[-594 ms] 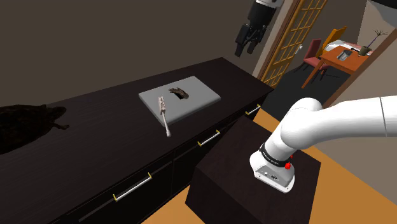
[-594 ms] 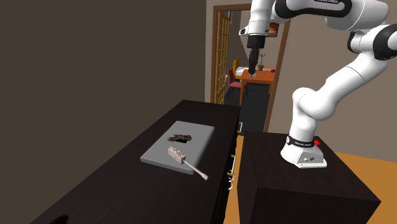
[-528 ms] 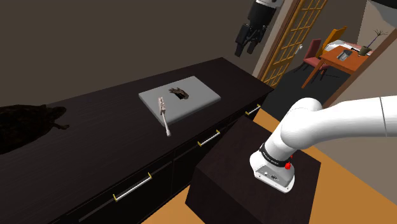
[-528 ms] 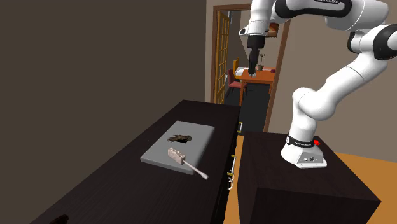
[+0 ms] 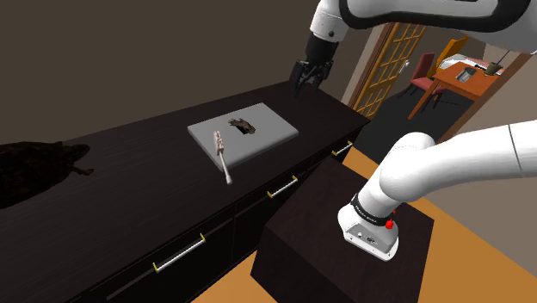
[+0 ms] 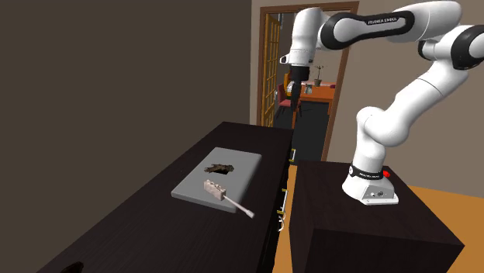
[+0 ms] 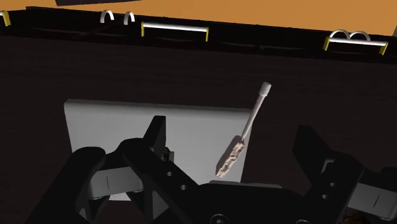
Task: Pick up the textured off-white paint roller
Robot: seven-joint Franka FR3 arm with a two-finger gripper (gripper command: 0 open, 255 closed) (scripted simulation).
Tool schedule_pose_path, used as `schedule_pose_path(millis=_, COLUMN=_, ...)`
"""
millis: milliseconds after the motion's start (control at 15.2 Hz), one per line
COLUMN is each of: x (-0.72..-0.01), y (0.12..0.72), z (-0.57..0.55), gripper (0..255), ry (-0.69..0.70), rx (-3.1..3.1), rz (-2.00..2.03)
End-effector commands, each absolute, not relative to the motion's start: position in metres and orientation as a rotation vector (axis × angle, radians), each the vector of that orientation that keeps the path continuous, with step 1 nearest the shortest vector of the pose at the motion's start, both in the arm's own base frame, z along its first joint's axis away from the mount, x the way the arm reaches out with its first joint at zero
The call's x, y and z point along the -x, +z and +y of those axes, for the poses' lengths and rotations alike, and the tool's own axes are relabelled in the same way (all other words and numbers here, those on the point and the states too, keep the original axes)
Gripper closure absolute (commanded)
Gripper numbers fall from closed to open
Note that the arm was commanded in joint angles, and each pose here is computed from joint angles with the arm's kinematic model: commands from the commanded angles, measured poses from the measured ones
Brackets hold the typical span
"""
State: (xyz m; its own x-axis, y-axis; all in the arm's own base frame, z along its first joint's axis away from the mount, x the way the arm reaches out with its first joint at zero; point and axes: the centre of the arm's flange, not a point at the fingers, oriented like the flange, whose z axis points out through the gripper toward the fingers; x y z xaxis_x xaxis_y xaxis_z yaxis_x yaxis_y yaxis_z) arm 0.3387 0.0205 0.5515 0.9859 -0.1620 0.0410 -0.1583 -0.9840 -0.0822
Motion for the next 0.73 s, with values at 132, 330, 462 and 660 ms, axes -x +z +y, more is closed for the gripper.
schedule_pose_path(millis=132, x=-0.367, y=0.512, z=0.041, gripper=0, ry=-0.083, rx=3.059, rz=0.310)
schedule_pose_path(millis=330, x=-0.388, y=0.480, z=0.055, gripper=0, ry=-0.087, rx=3.063, rz=0.357)
schedule_pose_path(millis=462, x=-0.402, y=0.459, z=0.063, gripper=0, ry=-0.090, rx=3.066, rz=0.389)
schedule_pose_path(millis=660, x=-0.423, y=0.428, z=0.075, gripper=0, ry=-0.095, rx=3.069, rz=0.436)
